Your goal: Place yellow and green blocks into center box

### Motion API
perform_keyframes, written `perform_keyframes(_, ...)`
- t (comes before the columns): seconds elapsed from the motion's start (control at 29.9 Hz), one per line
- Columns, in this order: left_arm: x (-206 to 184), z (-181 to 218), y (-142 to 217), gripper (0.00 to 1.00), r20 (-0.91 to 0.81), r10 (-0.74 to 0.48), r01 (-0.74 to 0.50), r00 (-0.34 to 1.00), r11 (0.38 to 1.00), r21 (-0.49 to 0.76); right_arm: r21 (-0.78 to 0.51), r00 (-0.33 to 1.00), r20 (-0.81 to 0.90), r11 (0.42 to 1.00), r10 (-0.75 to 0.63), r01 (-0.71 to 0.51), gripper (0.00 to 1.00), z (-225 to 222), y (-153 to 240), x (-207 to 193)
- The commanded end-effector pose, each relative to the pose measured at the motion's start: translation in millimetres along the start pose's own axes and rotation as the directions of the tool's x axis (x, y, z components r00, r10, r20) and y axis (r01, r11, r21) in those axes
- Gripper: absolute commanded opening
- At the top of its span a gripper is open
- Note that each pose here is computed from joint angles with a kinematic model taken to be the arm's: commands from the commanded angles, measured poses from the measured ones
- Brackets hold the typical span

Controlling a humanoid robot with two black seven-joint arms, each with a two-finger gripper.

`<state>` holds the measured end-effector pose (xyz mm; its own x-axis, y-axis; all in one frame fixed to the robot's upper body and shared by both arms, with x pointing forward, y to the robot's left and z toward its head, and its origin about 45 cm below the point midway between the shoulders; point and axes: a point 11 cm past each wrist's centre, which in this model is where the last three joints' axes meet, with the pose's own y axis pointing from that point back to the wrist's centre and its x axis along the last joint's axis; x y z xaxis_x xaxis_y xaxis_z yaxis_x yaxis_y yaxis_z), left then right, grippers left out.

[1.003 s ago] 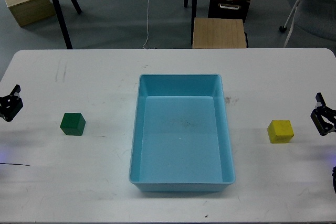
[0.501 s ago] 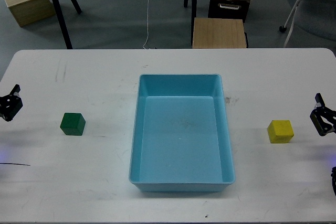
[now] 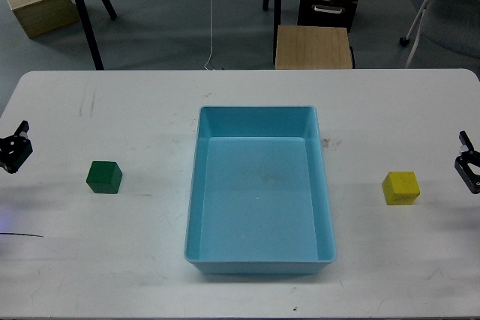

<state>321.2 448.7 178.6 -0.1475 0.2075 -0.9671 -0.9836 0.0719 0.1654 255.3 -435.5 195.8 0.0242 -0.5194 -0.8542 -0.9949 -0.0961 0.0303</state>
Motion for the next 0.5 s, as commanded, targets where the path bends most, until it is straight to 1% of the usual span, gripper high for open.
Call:
perform_keyframes(0.0, 0, 0, 0, 1.0, 0.0, 0.002, -0.002, 1.0, 1.0, 0.001, -0.1, 0.954, -0.296, 0.993, 0.037, -0.069, 0.99, -52, 6, -8)
perform_keyframes(0.07, 1, -1, 1, 1.0, 0.001, 0.004, -0.004, 1.0, 1.0, 0.002, -0.108, 0.914, -0.404, 0.99, 0.043, -0.094, 0.99, -82, 7, -17)
perform_keyframes(0.17, 1, -1, 1, 1.0, 0.002, 0.004, -0.004, 1.0, 1.0, 0.003, -0.075, 0.843, -0.531, 0.986, 0.086, -0.148, 0.99, -128, 9, -23)
perform_keyframes(0.3, 1, 1, 1, 1.0, 0.004, 0.004, -0.004, 1.0, 1.0, 0.001, -0.065, 0.76, -0.642, 0.982, 0.096, -0.179, 0.99, -160, 7, -41)
perform_keyframes(0.37, 0, 3, 2, 1.0, 0.009, 0.005, -0.005, 1.0, 1.0, -0.002, -0.063, 0.687, -0.721, 0.978, 0.094, -0.199, 0.99, -174, 3, -54)
perform_keyframes(0.47, -2, 11, 4, 1.0, 0.027, 0.01, -0.009, 1.0, 1.0, -0.01, -0.015, 0.565, -0.816, 0.973, 0.122, -0.231, 0.99, -199, -2, -74)
